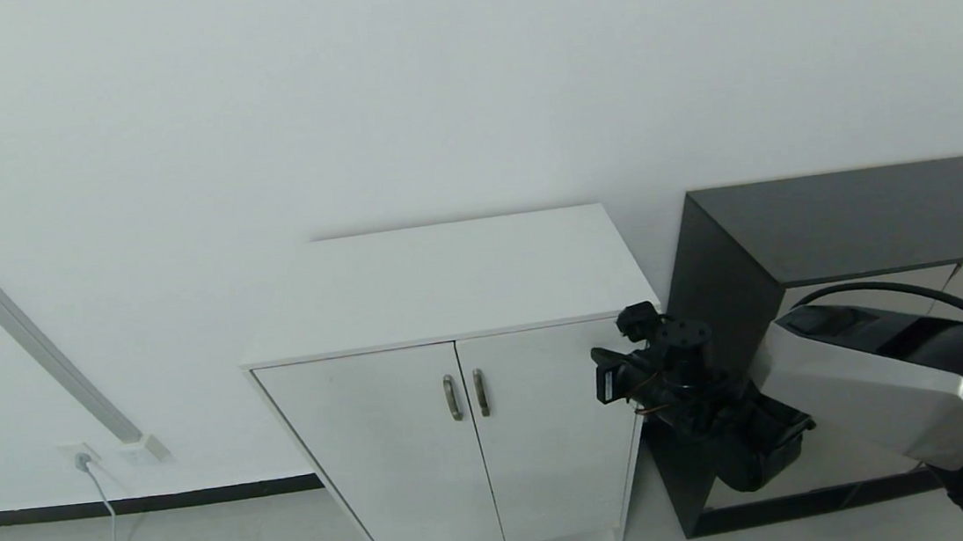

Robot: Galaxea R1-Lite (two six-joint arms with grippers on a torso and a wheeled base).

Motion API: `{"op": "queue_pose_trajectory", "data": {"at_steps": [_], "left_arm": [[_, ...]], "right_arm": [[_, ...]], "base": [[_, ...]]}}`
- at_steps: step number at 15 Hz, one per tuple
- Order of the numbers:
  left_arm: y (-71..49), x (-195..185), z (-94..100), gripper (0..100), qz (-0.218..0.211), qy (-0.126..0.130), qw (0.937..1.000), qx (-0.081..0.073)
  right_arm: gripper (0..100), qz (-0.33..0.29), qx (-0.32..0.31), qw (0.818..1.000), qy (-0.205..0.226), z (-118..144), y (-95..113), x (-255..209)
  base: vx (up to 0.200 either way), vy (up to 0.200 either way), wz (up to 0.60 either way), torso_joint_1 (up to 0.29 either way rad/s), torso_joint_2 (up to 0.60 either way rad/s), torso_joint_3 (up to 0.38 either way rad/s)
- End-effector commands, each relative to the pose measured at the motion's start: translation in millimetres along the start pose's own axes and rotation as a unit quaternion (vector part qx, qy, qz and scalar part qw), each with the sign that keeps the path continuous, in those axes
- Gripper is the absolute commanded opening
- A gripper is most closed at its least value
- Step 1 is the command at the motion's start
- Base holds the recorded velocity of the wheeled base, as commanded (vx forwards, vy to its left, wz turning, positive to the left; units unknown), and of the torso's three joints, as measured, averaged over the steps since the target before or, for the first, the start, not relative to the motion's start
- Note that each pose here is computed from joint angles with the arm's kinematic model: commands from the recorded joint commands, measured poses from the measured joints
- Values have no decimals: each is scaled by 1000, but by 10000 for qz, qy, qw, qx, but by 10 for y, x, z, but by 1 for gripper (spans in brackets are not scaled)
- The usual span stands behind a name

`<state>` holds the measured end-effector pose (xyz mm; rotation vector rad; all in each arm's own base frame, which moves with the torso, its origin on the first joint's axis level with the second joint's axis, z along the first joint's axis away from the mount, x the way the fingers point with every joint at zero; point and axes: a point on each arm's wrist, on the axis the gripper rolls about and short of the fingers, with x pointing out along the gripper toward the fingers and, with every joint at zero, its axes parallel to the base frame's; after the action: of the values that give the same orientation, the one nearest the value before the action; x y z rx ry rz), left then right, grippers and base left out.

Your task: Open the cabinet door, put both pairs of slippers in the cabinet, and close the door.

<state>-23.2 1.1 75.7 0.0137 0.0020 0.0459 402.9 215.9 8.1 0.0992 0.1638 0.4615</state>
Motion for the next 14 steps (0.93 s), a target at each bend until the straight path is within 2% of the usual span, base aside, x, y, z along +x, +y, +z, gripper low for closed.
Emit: {"op": "queue_pose_trajectory", "data": {"at_steps": [1,14], "left_arm": [[0,1,0,0,0,7,10000,1],[-1,1,0,0,-30,6,10000,1]], "right_arm": [[0,-6,-1,10000,-1,0,4,5],[0,-2,-2,10000,-32,24,21,30]], "base": [[0,0,0,0,0,0],[0,0,0,0,0,0]]}}
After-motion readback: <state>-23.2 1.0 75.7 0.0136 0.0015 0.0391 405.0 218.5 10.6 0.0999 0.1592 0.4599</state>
